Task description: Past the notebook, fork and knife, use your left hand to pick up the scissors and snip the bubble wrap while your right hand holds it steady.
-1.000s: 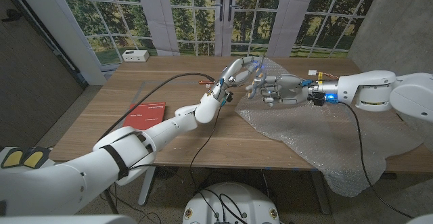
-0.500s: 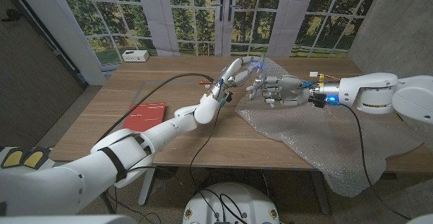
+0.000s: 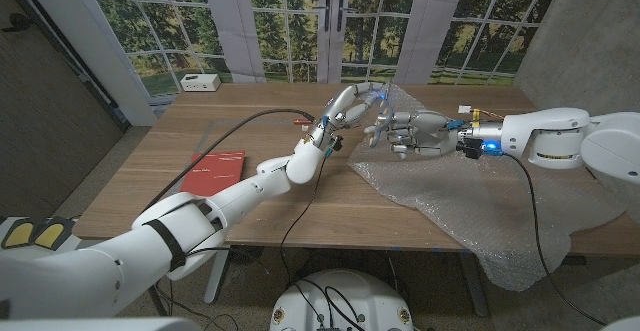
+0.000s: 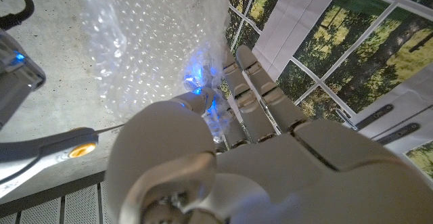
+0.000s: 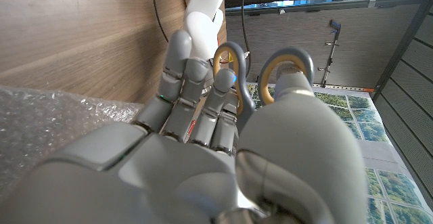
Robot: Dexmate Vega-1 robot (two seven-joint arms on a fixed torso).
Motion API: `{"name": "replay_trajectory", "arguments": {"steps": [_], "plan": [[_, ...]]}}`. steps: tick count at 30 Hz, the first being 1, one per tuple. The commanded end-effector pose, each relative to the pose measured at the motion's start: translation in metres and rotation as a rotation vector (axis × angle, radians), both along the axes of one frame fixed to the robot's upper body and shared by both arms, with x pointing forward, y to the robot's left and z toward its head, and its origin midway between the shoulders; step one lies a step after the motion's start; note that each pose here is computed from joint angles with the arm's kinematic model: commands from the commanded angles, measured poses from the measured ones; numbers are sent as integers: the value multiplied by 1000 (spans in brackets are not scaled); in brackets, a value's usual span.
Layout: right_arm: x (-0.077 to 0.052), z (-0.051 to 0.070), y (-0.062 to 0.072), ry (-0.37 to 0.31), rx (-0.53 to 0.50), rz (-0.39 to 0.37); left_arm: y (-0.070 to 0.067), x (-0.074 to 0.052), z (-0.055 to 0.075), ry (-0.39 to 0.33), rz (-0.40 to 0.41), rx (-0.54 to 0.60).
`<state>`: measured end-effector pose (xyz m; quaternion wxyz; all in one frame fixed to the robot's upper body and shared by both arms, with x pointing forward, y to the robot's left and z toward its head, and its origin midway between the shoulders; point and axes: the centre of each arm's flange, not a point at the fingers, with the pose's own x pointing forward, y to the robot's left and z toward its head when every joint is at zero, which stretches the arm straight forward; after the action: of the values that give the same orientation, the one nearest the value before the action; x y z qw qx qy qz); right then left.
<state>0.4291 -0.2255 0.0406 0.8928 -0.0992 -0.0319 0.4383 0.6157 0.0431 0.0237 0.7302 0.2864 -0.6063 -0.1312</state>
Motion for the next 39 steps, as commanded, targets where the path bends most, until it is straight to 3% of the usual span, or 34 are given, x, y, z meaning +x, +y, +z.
{"name": "replay_trajectory", "arguments": {"steps": [1, 15, 39], "plan": [[2, 0, 3, 1, 1, -21, -1, 1, 2, -4, -9, -3], [4, 4, 2, -10, 9, -59, -2, 3, 2, 2, -7, -5], [2, 9, -13, -48, 46, -89, -8, 8, -4, 22, 5, 12]]}}
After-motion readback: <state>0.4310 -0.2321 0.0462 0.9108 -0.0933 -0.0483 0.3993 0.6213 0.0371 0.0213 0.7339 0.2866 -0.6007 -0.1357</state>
